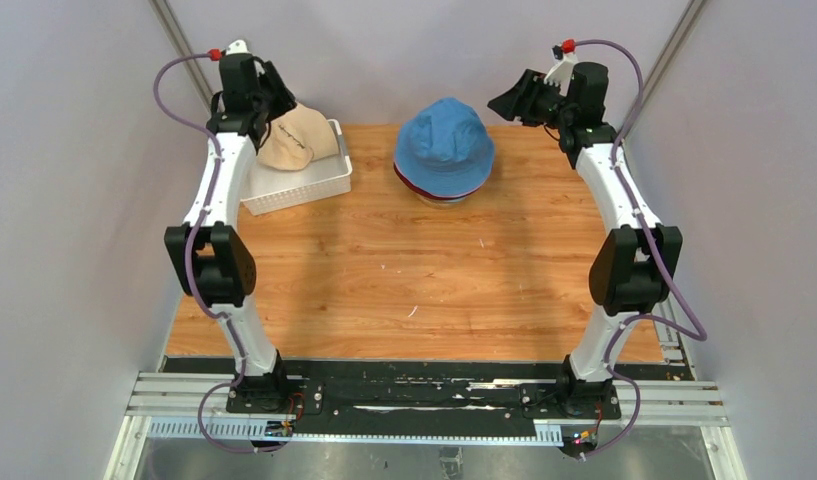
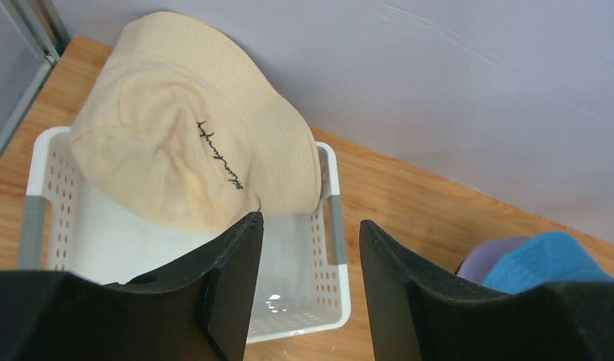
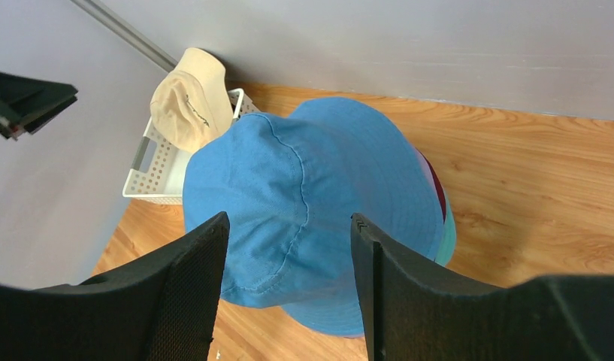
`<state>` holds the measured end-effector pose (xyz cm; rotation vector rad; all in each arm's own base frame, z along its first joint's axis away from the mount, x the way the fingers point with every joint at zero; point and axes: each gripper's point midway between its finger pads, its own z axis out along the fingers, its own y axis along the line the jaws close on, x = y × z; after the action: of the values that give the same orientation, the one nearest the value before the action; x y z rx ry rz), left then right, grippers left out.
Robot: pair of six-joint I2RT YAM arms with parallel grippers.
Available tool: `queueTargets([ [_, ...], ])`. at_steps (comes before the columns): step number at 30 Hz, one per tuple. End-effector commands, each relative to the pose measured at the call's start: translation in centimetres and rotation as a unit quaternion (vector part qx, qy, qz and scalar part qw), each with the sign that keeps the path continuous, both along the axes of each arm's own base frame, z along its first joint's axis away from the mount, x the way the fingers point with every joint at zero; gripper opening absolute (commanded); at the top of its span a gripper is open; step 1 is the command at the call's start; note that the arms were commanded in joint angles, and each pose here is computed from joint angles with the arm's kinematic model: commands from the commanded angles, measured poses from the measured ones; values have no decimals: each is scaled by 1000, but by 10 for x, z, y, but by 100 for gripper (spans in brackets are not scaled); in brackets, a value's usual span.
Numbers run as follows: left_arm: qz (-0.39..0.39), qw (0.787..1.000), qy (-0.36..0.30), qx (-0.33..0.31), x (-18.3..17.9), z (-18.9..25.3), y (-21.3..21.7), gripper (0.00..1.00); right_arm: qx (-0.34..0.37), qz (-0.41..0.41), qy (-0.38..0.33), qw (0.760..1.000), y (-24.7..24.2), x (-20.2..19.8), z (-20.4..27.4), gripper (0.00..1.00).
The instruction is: Stack the hats
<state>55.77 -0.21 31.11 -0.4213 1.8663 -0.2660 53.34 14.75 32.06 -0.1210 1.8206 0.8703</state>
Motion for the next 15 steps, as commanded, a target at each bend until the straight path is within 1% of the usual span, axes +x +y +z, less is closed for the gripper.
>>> queueTargets([
  [1, 8, 996, 75, 42, 4, -32, 3, 54, -18, 6, -35, 999, 3, -15, 28, 60],
  [7, 18, 996, 75, 38, 13, -48, 6, 54, -32, -1, -33, 999, 0, -20, 21, 60],
  [10, 11, 997, 75, 32, 27, -59, 3, 54, -31, -1, -31, 999, 0, -20, 20, 60],
  [12, 8, 996, 83, 37, 38, -69, 3, 54, -28, 1, -30, 999, 1, -21, 20, 60],
  [15, 26, 992, 108, 59, 49, -91, 13, 54, -26, 2, -34, 999, 1, -24, 22, 59],
])
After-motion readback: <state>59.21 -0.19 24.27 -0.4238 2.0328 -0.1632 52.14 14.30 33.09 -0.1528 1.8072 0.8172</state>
